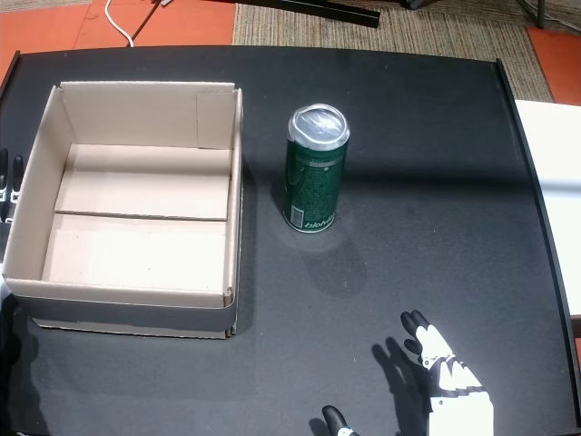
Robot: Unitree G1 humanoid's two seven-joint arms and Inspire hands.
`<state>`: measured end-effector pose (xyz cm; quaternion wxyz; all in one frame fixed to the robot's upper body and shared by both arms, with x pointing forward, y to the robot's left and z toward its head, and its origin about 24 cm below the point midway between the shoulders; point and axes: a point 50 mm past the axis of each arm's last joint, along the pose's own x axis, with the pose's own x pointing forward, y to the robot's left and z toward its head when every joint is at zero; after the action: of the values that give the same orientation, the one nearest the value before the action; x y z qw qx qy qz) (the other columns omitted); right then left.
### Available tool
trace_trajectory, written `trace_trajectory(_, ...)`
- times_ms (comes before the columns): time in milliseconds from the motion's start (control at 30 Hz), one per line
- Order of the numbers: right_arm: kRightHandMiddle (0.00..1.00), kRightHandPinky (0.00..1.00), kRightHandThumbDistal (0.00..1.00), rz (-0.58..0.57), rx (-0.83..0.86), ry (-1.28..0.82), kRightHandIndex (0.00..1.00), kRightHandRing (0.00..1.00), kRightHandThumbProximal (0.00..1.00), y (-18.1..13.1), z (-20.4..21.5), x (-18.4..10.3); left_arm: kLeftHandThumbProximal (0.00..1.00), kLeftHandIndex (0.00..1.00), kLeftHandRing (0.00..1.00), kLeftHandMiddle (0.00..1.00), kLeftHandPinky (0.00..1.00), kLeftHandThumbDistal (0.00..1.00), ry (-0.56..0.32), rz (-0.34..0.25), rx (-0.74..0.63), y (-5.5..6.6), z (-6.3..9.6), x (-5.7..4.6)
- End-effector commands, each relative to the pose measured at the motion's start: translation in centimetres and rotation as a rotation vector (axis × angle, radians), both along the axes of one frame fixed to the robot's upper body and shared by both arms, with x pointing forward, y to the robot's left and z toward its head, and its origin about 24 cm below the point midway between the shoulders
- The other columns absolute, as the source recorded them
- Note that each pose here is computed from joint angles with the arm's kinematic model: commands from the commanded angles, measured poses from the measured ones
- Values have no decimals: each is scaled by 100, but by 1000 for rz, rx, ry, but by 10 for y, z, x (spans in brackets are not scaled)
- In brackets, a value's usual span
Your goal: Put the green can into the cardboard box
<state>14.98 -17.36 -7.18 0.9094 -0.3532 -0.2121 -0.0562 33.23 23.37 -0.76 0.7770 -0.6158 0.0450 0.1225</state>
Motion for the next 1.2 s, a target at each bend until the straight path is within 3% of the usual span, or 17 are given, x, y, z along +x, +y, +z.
trace_trajectory(0, 72, 94, 87, -58, 28, -41, 61, 82, 52, -6, 2, -3, 59, 53, 64, 54, 78, 0, 95, -8, -8, -1, -18, -13)
trace_trajectory(567, 72, 93, 83, -56, 28, -38, 60, 82, 54, -6, 2, -2, 56, 52, 64, 54, 77, 0, 95, 0, -19, -2, -18, -13)
trace_trajectory(867, 73, 94, 94, -55, 44, -32, 61, 83, 56, -6, 2, -1, 57, 52, 67, 56, 80, 0, 99, -3, -7, -2, -18, -12)
trace_trajectory(900, 75, 95, 97, -42, 62, -22, 63, 85, 54, -5, 3, 1, 58, 52, 67, 55, 81, 0, 96, -4, -5, -3, -18, -12)
trace_trajectory(967, 77, 95, 89, -22, 76, -6, 66, 86, 50, -5, 5, 6, 58, 52, 67, 56, 83, 0, 93, -8, -1, -3, -18, -12)
trace_trajectory(1067, 86, 99, 99, -12, 93, 47, 74, 92, 54, -8, 7, 15, 58, 53, 68, 57, 83, 0, 92, -10, -6, -3, -18, -12)
trace_trajectory(1167, 90, 100, 99, 10, 68, 20, 84, 94, 55, -16, 16, 29, 57, 53, 68, 56, 82, 0, 90, -8, -10, -3, -18, -12)
